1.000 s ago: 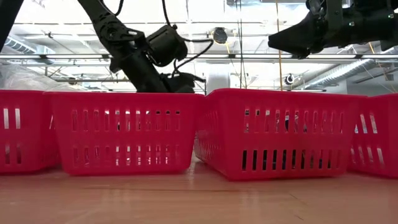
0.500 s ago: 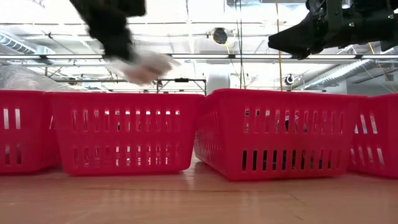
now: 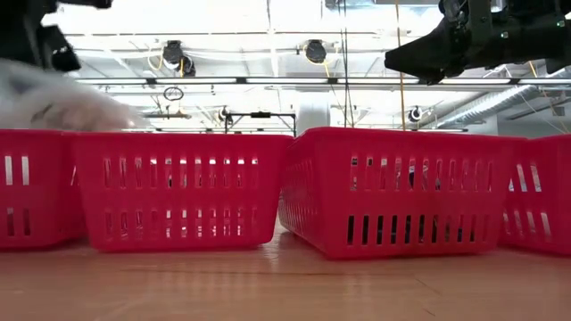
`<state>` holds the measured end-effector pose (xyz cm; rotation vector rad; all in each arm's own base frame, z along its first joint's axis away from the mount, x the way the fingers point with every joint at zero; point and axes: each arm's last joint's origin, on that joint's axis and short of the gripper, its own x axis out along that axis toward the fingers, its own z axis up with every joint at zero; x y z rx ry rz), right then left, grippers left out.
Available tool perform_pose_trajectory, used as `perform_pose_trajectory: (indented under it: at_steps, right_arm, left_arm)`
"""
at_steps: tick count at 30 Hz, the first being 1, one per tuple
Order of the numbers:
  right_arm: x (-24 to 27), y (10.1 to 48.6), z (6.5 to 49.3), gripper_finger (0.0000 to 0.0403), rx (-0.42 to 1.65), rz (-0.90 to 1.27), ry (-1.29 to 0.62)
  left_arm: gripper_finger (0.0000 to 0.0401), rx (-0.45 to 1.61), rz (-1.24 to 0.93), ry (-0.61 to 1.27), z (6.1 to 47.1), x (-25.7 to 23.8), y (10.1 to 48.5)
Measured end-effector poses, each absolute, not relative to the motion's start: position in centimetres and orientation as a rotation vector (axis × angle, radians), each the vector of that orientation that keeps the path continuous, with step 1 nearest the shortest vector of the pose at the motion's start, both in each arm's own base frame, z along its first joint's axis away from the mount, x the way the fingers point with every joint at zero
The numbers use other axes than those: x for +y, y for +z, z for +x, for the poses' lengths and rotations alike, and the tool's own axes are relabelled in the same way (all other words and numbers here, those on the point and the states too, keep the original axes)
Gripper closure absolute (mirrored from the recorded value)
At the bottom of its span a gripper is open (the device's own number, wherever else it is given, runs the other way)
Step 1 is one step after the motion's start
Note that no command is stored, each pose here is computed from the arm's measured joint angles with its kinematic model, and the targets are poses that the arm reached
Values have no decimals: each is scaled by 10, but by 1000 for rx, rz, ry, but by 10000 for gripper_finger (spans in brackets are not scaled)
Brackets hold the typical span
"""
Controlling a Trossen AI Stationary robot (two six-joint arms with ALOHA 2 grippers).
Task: Pick & Place Travel size toiletries
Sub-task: Put the white cotton packs into the left red bin
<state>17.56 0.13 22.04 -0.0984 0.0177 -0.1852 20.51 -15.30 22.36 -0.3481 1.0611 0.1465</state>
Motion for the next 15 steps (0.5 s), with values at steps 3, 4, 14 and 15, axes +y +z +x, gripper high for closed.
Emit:
perform_pose_trajectory:
  at_steps: [3,4,14,15]
  right_arm:
    - [1,221,176,273,13,-98,-185]
    - [1,221,176,273,13,-95,-185]
    - [2,220,176,273,15,-73,-182]
    - [2,220,176,273,15,-73,-182]
  left_arm:
    - [396,1127,-342,180,212,-159,206]
    - [393,1145,-334,190,214,-160,200]
    - [396,1303,-385,190,236,-154,170]
    - [397,1302,-389,192,236,-152,171]
